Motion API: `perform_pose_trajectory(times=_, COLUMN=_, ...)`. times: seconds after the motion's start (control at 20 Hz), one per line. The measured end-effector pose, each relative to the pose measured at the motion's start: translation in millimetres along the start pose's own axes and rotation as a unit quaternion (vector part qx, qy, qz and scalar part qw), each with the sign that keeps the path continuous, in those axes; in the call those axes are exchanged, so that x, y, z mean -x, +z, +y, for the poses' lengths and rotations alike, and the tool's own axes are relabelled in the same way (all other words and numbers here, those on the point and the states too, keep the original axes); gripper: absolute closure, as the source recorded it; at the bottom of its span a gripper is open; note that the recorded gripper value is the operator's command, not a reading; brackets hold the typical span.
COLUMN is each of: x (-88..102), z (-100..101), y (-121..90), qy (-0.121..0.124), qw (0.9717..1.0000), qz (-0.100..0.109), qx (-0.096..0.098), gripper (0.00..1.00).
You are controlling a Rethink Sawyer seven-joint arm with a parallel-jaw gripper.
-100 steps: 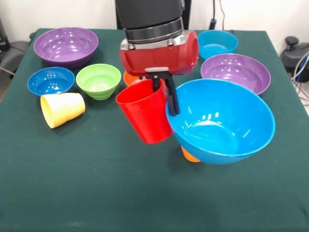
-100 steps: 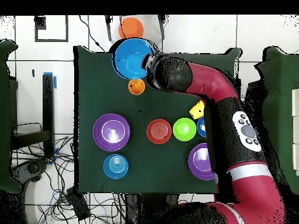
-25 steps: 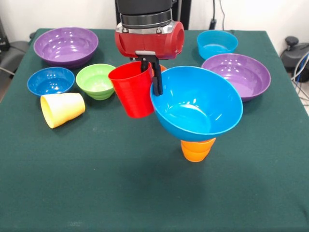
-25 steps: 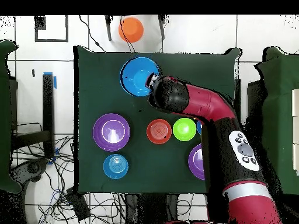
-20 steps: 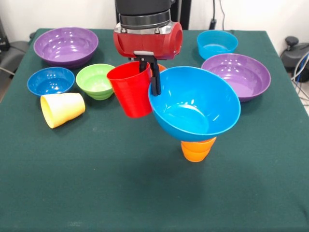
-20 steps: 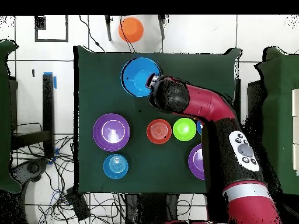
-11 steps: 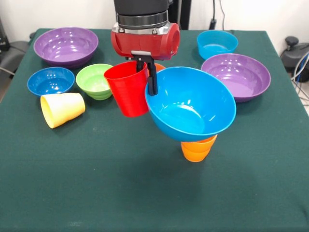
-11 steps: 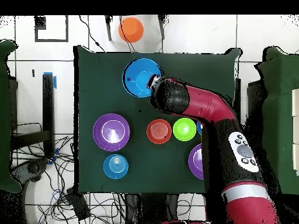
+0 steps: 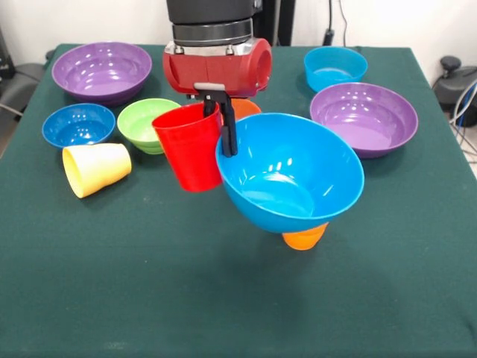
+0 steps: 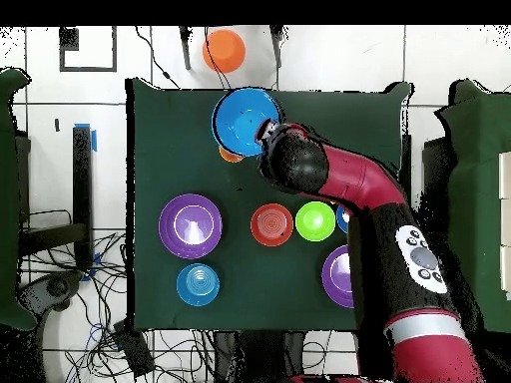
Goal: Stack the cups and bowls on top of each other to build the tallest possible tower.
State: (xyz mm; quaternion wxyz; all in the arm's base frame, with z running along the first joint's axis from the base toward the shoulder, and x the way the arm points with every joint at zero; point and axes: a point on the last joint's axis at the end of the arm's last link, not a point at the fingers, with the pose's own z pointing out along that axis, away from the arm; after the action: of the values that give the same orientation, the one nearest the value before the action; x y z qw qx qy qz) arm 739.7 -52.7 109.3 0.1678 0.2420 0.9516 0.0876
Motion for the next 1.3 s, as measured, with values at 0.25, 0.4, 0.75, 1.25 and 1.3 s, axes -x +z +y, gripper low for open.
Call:
perform_pose_trajectory(times=0.25, x=-1.1, z=-0.2, y=6.2, qy=0.006, qw=1.0, qz=0.002, qx=0.007, gripper=1.0)
perform_pose_trajectory(times=0.4, x=-3.3, z=0.7, y=9.6, qy=0.008, qw=0.9999, qz=0.007, qx=0.011, gripper=1.0)
perform_pose_trajectory(times=0.75, x=-7.0, z=4.4, y=16.0, qy=0.012, qw=0.9996, qz=0.014, qx=0.022, gripper=1.0)
perform_pose_trajectory(times=1.25, x=-15.3, z=18.9, y=16.9, qy=-0.003, qw=0.9996, qz=0.016, qx=0.022, gripper=1.0)
perform_pose_trajectory(times=1.3, x=-17.2, z=21.2, y=17.2, qy=-0.007, qw=0.9996, qz=0.016, qx=0.021, gripper=1.0)
